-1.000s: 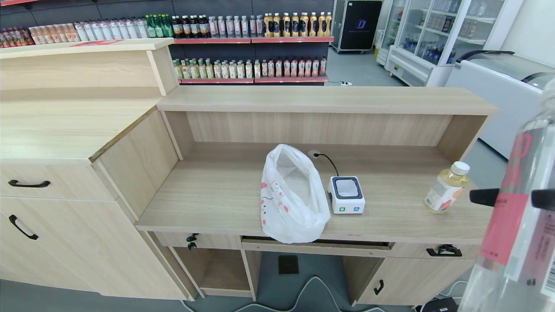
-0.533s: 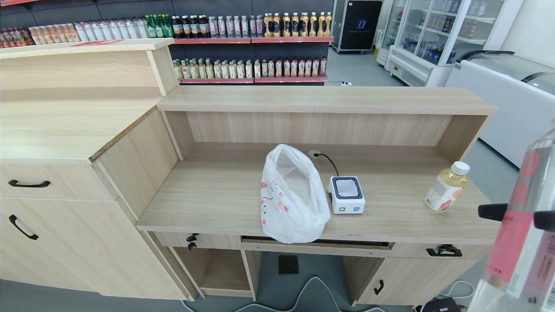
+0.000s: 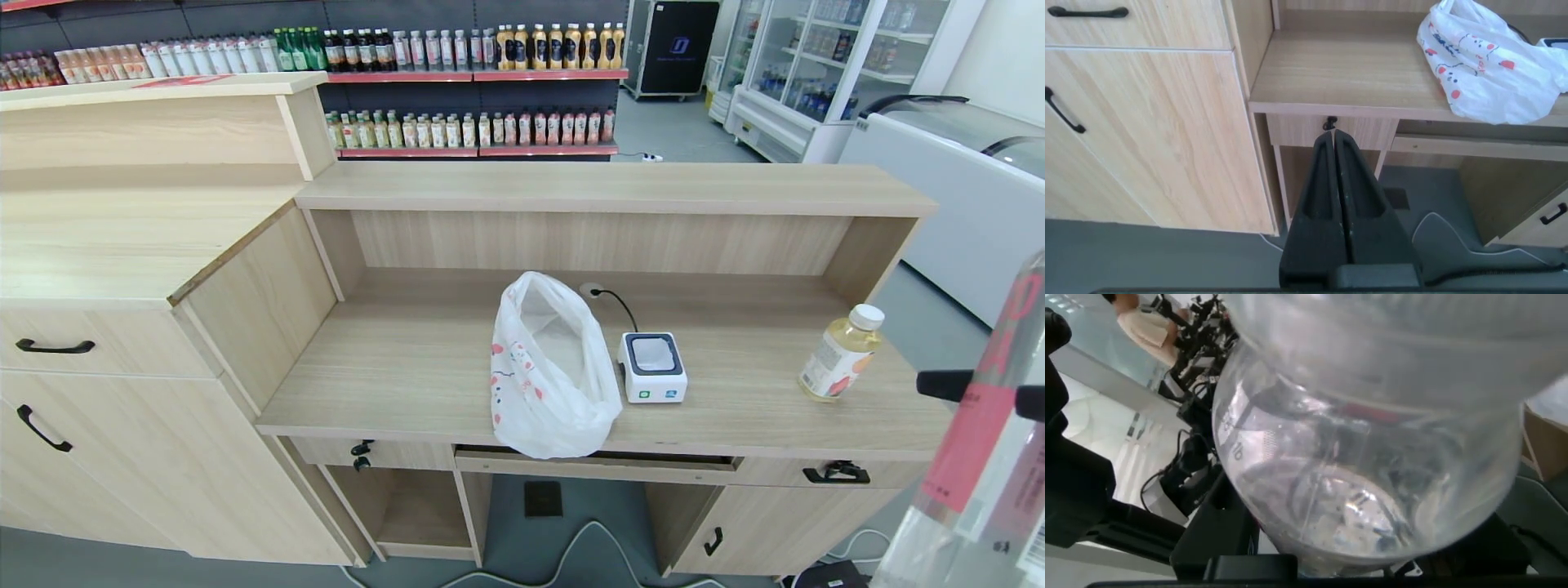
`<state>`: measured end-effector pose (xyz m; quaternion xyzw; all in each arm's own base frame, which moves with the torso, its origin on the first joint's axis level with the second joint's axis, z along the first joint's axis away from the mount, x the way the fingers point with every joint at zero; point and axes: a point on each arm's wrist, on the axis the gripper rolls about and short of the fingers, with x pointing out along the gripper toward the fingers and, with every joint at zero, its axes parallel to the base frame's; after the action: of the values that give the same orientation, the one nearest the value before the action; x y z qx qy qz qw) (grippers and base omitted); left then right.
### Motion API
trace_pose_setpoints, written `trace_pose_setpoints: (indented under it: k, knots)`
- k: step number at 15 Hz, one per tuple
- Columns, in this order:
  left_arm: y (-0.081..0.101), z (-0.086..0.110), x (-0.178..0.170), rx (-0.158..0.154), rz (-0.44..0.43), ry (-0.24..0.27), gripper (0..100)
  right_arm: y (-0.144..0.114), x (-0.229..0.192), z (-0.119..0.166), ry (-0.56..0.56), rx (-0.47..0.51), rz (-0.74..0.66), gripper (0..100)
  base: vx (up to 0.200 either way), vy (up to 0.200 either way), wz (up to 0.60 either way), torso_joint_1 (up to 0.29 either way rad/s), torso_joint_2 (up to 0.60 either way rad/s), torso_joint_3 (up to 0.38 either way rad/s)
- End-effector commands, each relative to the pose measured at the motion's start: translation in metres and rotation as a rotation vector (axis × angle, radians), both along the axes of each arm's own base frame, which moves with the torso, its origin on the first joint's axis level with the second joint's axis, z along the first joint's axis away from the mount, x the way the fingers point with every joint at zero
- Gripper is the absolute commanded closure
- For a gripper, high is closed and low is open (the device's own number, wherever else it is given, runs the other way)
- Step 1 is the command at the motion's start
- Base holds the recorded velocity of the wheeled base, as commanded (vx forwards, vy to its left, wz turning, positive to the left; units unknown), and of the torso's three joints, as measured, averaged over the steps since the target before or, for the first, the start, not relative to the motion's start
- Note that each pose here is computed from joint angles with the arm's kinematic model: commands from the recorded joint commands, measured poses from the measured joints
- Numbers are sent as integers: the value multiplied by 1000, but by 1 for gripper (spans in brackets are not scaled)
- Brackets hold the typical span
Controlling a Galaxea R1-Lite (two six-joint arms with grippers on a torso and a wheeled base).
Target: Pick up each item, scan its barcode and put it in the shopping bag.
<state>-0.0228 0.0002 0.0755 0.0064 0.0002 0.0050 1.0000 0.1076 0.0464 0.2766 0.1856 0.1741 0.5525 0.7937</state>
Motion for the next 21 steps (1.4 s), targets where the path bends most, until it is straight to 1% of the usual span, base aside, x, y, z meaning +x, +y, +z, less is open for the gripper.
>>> trace_pose_setpoints:
  k: [1, 3, 4, 5, 6, 7, 8, 10, 12, 13, 14, 16, 18, 19, 21]
  knots:
    - [0, 0, 0, 1, 1, 0, 100, 0, -1, 0, -5, 0, -2, 100, 0, 0, 0, 0, 0, 0]
    - [0, 0, 0, 1, 1, 0, 100, -4, -6, 2, -17, 1, -22, 100, 0, 0, 0, 0, 0, 0]
    - [0, 0, 0, 0, 1, 0, 100, -6, -6, 6, -42, 0, -52, 100, 0, 0, 0, 0, 0, 0]
    - [0, 0, 0, 0, 1, 0, 100, -10, -2, 10, -93, -21, -127, 100, 0, 0, 0, 0, 0, 0]
    - [0, 0, 0, 1, 1, 0, 100, -14, 6, 8, -143, -73, -255, 100, 0, 0, 0, 0, 0, 0]
    - [0, 0, 0, 0, 1, 0, 100, -19, 15, 5, -180, -150, -429, 100, 0, 0, 0, 0, 0, 0]
    - [0, 0, 0, 1, 1, 0, 100, -24, 24, -1, -191, -240, -611, 100, 0, 0, 0, 0, 0, 0]
    - [0, 0, 0, 0, 1, 0, 100, -32, 32, -11, -191, -385, -909, 100, 0, 0, 0, 0, 0, 0]
    - [0, 0, 0, 1, 1, 0, 100, -38, 32, -26, -222, -563, -1052, 100, 0, 0, 0, 0, 0, 0]
    - [0, 0, 0, 0, 1, 0, 100, -40, 31, -32, -210, -629, -1129, 100, 0, 0, 0, 0, 0, 0]
    - [0, 0, 0, 1, 1, 0, 100, -41, 32, -33, -193, -674, -1206, 100, 0, 0, 0, 0, 0, 0]
    - [0, 0, 0, 0, 1, 0, 100, -43, 35, -32, -189, -740, -1299, 100, 0, 0, 0, 0, 0, 0]
    - [0, 0, 0, 1, 1, 0, 100, -44, 38, -33, -203, -852, -1354, 100, 0, 0, 0, 0, 0, 0]
    - [0, 0, 0, 1, 1, 0, 100, -45, 40, -32, -203, -881, -1381, 100, 0, 0, 0, 0, 0, 0]
    - [0, 0, 0, 0, 1, 0, 100, -45, 46, -29, -202, -885, -1387, 100, 0, 0, 0, 0, 0, 0]
